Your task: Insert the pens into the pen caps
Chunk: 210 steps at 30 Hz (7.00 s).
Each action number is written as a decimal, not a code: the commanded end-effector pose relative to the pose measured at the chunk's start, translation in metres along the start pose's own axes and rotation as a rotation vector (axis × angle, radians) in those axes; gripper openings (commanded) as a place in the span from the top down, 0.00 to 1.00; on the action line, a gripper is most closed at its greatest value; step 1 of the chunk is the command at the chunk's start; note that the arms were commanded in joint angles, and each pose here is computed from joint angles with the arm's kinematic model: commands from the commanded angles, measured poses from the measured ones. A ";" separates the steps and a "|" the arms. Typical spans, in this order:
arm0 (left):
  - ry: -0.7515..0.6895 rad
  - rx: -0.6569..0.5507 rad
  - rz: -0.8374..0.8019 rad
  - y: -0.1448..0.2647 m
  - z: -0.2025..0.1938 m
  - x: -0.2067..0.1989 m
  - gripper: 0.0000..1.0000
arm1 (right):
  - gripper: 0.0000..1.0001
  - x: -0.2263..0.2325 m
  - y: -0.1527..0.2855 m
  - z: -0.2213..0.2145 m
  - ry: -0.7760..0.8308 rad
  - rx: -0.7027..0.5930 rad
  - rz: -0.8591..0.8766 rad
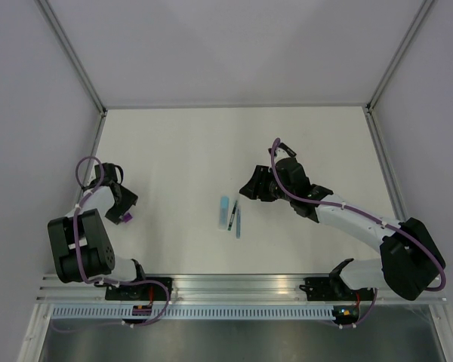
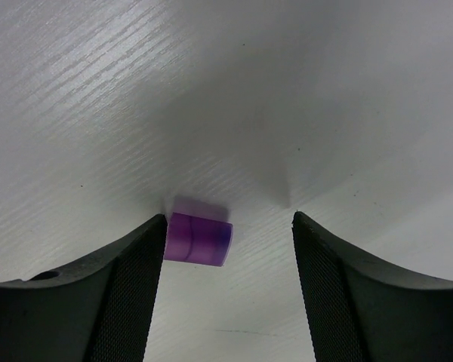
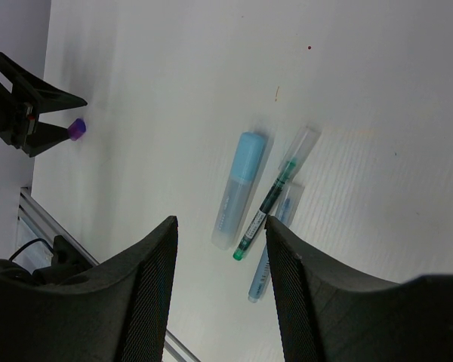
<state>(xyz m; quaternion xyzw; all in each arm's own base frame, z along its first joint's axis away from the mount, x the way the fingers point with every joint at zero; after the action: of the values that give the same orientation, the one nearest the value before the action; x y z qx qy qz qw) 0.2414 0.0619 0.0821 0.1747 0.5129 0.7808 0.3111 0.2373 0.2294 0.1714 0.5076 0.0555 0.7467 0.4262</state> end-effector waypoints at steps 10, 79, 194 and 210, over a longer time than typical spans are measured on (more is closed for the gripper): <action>-0.023 0.047 -0.105 -0.013 -0.009 -0.010 0.48 | 0.45 0.009 0.005 0.005 0.021 -0.031 0.051; -0.449 0.085 -0.514 0.019 -0.054 -0.115 0.98 | 0.45 0.008 0.002 0.004 0.028 -0.016 0.057; -0.642 -0.016 -1.751 0.202 -0.140 -0.155 0.98 | 0.22 -0.094 -0.056 0.207 0.613 -0.024 -0.560; -0.648 -0.104 -1.823 0.216 -0.144 -0.142 0.98 | 0.25 -0.165 -0.081 0.226 0.597 0.186 -0.520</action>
<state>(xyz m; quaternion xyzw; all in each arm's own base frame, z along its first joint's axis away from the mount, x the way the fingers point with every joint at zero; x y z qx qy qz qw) 0.1996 -0.1939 0.2118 -0.0751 0.3417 0.1874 0.9179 0.4753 0.0970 0.1161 0.2754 0.3754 0.7087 0.5300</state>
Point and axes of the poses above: each gripper's point midway between its finger pads, its own y axis back along the fingers, its own x axis along the line the jaws close on, z = x × y, the point moved 7 cm from there along y, back along the fingers, and after that the axes turned 10 degrees about -y, right-handed, at the moved point
